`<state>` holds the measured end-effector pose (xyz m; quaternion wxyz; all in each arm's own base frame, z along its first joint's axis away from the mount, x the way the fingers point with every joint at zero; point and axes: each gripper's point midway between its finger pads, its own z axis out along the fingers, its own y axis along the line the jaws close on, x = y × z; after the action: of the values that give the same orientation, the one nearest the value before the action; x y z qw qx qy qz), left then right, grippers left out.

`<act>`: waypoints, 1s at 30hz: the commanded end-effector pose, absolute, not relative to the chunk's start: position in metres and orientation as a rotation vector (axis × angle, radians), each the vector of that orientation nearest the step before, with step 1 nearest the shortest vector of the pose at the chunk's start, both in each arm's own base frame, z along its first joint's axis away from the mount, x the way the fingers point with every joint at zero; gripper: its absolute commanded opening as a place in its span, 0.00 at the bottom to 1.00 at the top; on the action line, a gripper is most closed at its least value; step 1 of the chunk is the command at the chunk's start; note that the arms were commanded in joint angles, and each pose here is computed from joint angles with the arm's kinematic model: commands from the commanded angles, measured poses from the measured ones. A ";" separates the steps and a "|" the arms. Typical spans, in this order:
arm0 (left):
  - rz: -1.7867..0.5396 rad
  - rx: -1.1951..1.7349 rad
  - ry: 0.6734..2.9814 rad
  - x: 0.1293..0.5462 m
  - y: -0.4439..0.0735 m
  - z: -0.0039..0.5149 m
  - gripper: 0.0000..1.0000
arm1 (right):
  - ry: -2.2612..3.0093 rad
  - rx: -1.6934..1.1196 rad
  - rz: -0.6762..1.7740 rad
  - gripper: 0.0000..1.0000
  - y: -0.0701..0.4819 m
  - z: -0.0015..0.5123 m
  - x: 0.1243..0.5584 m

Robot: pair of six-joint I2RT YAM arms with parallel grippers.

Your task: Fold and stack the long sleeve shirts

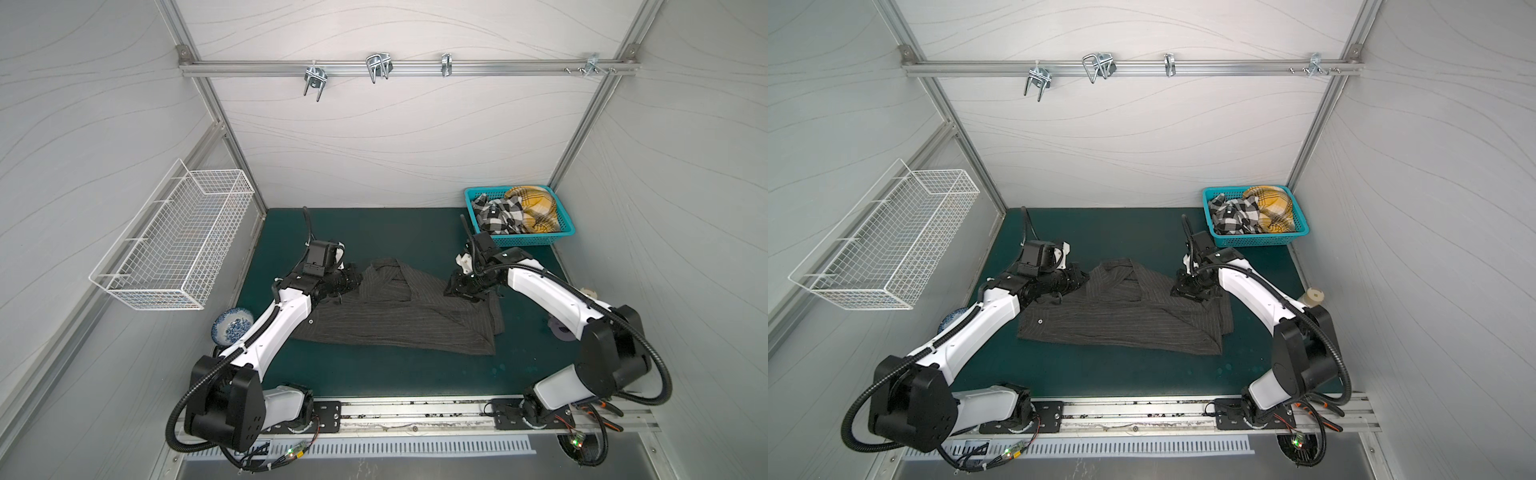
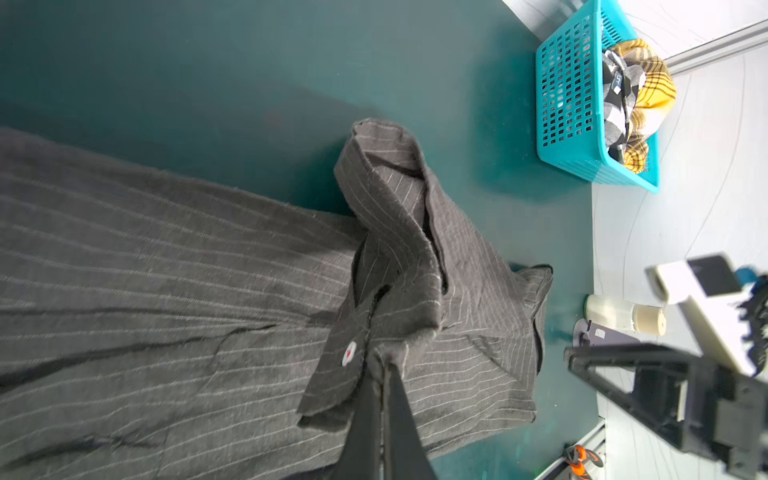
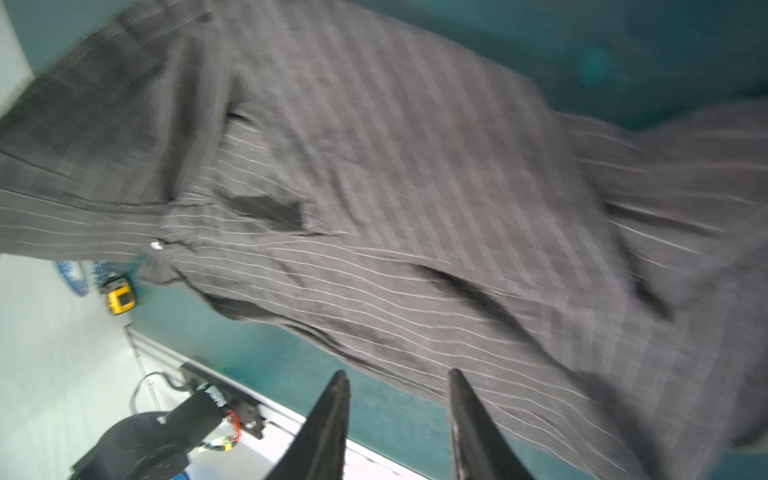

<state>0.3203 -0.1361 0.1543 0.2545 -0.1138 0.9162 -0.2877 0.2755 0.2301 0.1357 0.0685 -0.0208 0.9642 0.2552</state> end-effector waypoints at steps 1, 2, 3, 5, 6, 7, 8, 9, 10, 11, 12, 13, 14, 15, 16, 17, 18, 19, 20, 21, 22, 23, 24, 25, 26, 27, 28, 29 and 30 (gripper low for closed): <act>-0.837 -0.240 2.464 0.318 -0.144 0.153 0.00 | 2.823 -0.249 0.884 0.49 0.275 0.155 0.282; -0.847 -0.230 2.475 0.315 -0.146 0.149 0.00 | 2.796 -0.311 0.914 0.52 0.290 0.163 0.282; -0.834 -0.230 2.487 0.313 -0.146 0.146 0.00 | 2.785 -0.352 0.938 0.53 0.301 0.167 0.281; -0.823 -0.221 2.499 0.308 -0.147 0.139 0.00 | 2.790 -0.387 0.962 0.54 0.320 0.169 0.282; -0.819 -0.218 2.495 0.306 -0.148 0.138 0.00 | 2.797 -0.385 0.985 0.54 0.328 0.171 0.282; -0.810 -0.212 2.493 0.304 -0.149 0.136 0.00 | 2.807 -0.369 1.022 0.55 0.337 0.171 0.283; -0.804 -0.203 2.483 0.302 -0.151 0.135 0.00 | 2.821 -0.337 1.056 0.55 0.344 0.169 0.284; -0.790 -0.193 2.479 0.300 -0.152 0.135 0.00 | 2.840 -0.307 1.094 0.56 0.351 0.166 0.283; -0.766 -0.173 2.473 0.299 -0.154 0.136 0.00 | 2.855 -0.280 1.159 0.56 0.360 0.164 0.282; -0.739 -0.144 2.472 0.297 -0.156 0.137 0.00 | 2.873 -0.251 1.211 0.56 0.368 0.161 0.280; -0.706 -0.117 2.473 0.295 -0.158 0.137 0.00 | 2.885 -0.229 1.245 0.57 0.374 0.159 0.279; -0.670 -0.087 2.471 0.294 -0.159 0.139 0.00 | 2.892 -0.222 1.278 0.59 0.382 0.159 0.277; -0.641 -0.053 2.472 0.291 -0.162 0.139 0.00 | 2.909 -0.203 1.297 0.62 0.388 0.157 0.275; -0.610 -0.024 2.472 0.289 -0.165 0.139 0.00 | 2.925 -0.185 1.305 0.63 0.392 0.156 0.273; -0.575 0.004 2.469 0.288 -0.166 0.140 0.00 | 2.944 -0.175 1.328 0.63 0.397 0.154 0.270; -0.545 0.030 2.469 0.286 -0.168 0.139 0.00 | 2.957 -0.164 1.346 0.63 0.400 0.152 0.267; -0.521 0.046 2.465 0.285 -0.169 0.140 0.00 | 2.967 -0.145 1.349 0.63 0.402 0.151 0.265; -0.491 0.068 2.460 0.284 -0.170 0.141 0.00 | 2.985 -0.121 1.349 0.63 0.402 0.148 0.264; -0.462 0.088 2.454 0.284 -0.170 0.142 0.00 | 2.998 -0.102 1.355 0.63 0.403 0.146 0.263; -0.447 0.105 2.448 0.283 -0.172 0.143 0.00 | 3.013 -0.087 1.352 0.61 0.403 0.143 0.261; -0.432 0.113 2.444 0.284 -0.172 0.143 0.00 | 3.028 -0.071 1.350 0.60 0.402 0.140 0.260; -0.425 0.123 2.444 0.284 -0.172 0.143 0.00 | 3.034 -0.065 1.355 0.60 0.403 0.139 0.259; -0.419 0.137 2.446 0.283 -0.174 0.143 0.00 | 3.041 -0.058 1.354 0.59 0.403 0.137 0.259; -0.410 0.154 2.446 0.283 -0.176 0.143 0.00 | 3.046 -0.058 1.357 0.59 0.404 0.136 0.258; -0.406 0.166 2.443 0.283 -0.177 0.145 0.00 | 3.061 -0.055 1.359 0.59 0.405 0.133 0.256; -0.409 0.170 2.438 0.283 -0.179 0.146 0.00 | 3.071 -0.057 1.357 0.58 0.407 0.131 0.255; -0.416 0.173 2.429 0.283 -0.180 0.148 0.00 | 3.098 -0.049 1.342 0.56 0.408 0.125 0.253; -0.425 0.173 2.413 0.284 -0.181 0.151 0.00 | 3.122 -0.047 1.331 0.54 0.409 0.120 0.251; -0.433 0.172 2.401 0.284 -0.181 0.153 0.00 | 3.137 -0.045 1.326 0.51 0.411 0.115 0.250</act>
<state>0.2732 -0.1775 0.1276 0.2996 0.0565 0.9380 -0.1652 0.2588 0.4042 0.1292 -0.0959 -0.0244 0.9122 0.3977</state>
